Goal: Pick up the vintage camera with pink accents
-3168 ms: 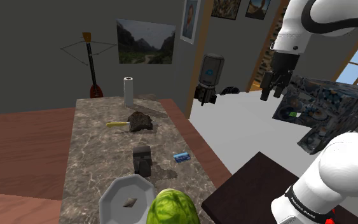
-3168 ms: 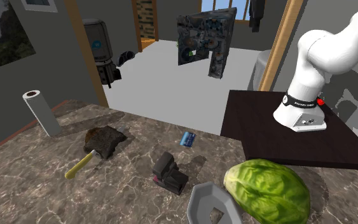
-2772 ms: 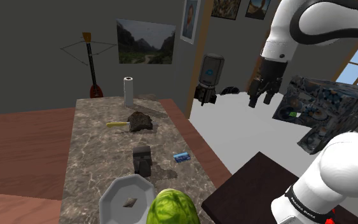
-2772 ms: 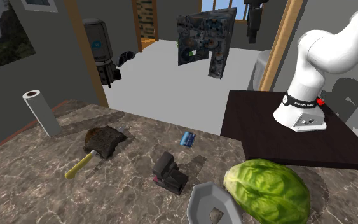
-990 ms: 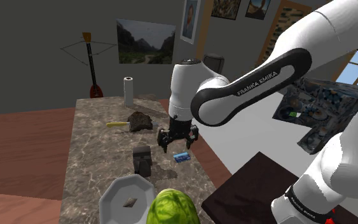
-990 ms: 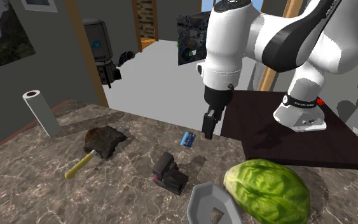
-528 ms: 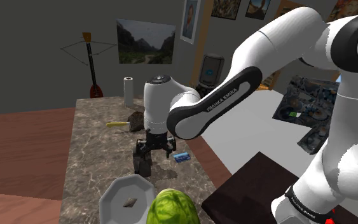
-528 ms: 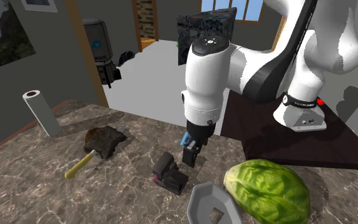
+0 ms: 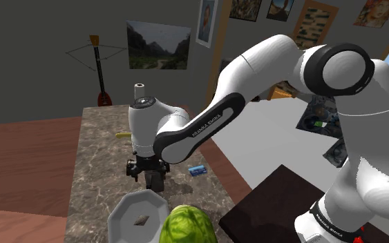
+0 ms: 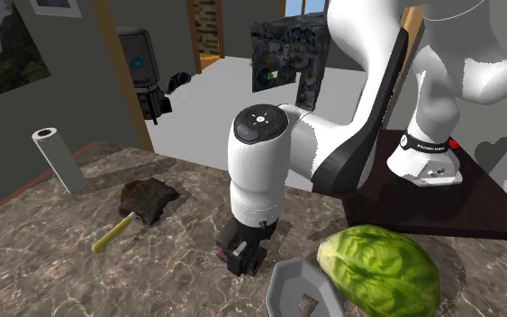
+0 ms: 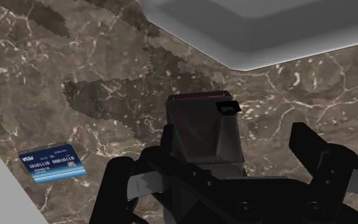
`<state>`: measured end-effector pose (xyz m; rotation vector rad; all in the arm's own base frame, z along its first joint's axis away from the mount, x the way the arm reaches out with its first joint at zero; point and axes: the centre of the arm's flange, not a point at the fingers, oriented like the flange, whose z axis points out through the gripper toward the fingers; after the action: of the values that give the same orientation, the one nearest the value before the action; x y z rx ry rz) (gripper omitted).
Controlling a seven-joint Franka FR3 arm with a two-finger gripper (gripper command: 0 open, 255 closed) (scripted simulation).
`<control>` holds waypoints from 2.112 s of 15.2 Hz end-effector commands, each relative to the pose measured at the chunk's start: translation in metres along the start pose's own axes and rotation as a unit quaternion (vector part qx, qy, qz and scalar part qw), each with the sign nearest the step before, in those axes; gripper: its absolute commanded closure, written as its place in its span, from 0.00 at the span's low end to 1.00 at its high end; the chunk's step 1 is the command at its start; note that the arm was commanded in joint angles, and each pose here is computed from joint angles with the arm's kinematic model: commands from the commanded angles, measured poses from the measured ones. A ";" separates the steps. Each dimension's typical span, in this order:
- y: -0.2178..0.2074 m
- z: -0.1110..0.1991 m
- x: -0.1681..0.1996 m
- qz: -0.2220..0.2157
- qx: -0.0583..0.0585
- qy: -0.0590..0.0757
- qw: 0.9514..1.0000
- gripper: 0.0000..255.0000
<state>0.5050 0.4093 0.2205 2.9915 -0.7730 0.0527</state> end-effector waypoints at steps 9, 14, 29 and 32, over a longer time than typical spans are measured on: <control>-0.004 0.040 0.001 0.002 0.000 0.001 1.000 1.00; -0.005 0.040 0.001 0.002 0.000 0.001 1.000 1.00; -0.002 -0.018 0.003 0.002 0.000 0.001 1.000 1.00; -0.001 -0.033 0.003 0.002 0.000 0.001 1.000 1.00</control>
<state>0.5075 0.4118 0.2469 2.9891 -0.7773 0.0554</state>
